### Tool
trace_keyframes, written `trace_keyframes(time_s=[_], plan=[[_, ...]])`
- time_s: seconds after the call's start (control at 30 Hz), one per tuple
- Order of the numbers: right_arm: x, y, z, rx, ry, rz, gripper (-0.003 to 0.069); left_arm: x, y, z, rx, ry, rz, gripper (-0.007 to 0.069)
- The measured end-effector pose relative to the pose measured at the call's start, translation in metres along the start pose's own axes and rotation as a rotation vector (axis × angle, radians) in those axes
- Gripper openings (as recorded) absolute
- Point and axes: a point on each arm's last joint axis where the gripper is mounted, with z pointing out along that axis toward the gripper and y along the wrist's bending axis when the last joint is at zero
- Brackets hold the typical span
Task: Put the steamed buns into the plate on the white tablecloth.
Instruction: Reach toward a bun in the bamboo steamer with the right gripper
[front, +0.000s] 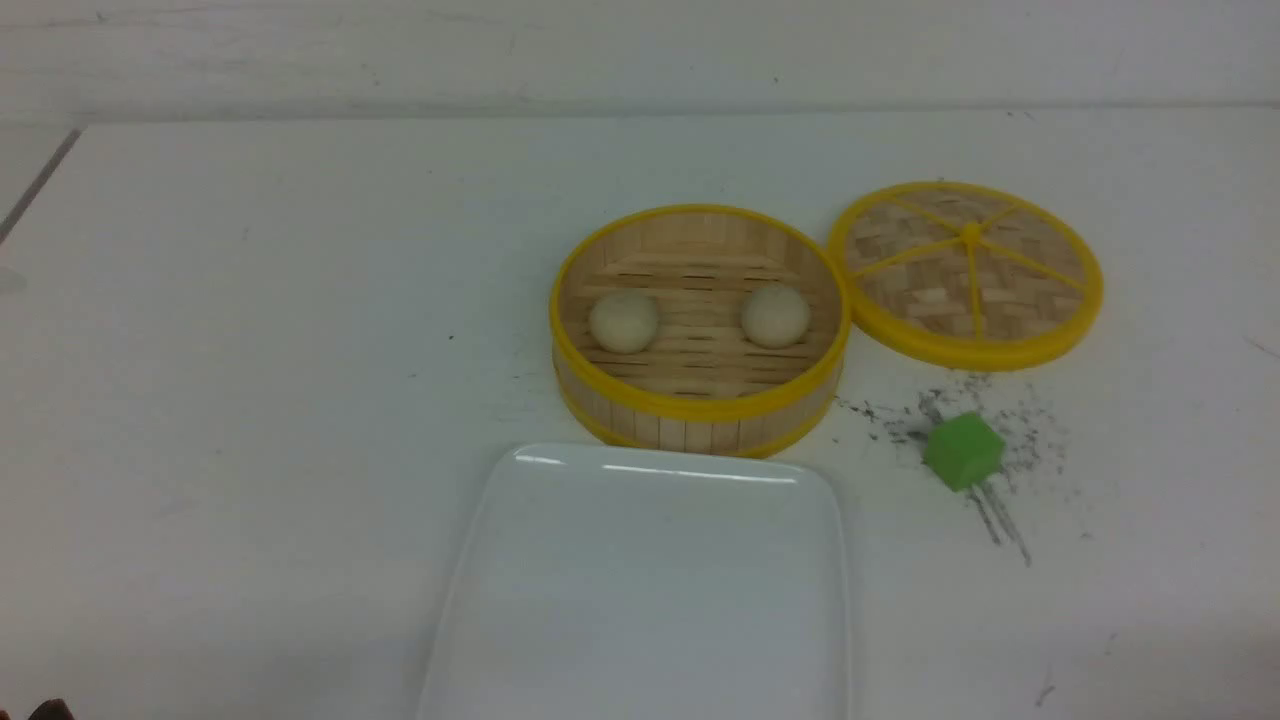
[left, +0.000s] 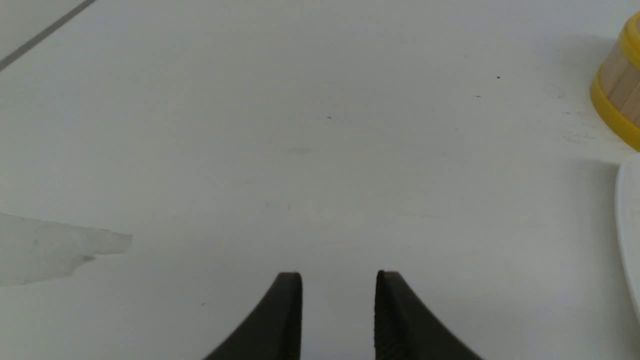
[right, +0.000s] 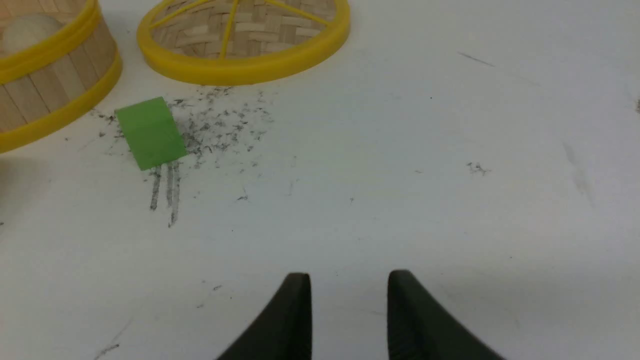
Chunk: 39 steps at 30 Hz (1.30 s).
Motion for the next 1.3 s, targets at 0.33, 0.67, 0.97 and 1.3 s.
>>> trace_keyframes(time_s=[0.33,0.67,0.97,1.3], plan=[[0.0000,0.0000,0.0000,0.000,0.000,0.000,0.0240,0.0000,0.0000,0.0000,0.000,0.000,0.000,0.0241],[-0.0001,-0.0002,0.0000,0.002,-0.001,-0.007,0.0240,0.0000,0.0000,0.0000,0.000,0.000,0.000,0.0241],[-0.0017,-0.0079,0.0001,0.089,-0.019,-0.220,0.0240,0.0000,0.0000,0.0000,0.000,0.000,0.000,0.0241],[-0.0015,-0.0091,0.0003,0.102,-0.020,-0.242,0.0240,0.0000,0.0000,0.0000,0.000,0.000,0.000,0.0241]])
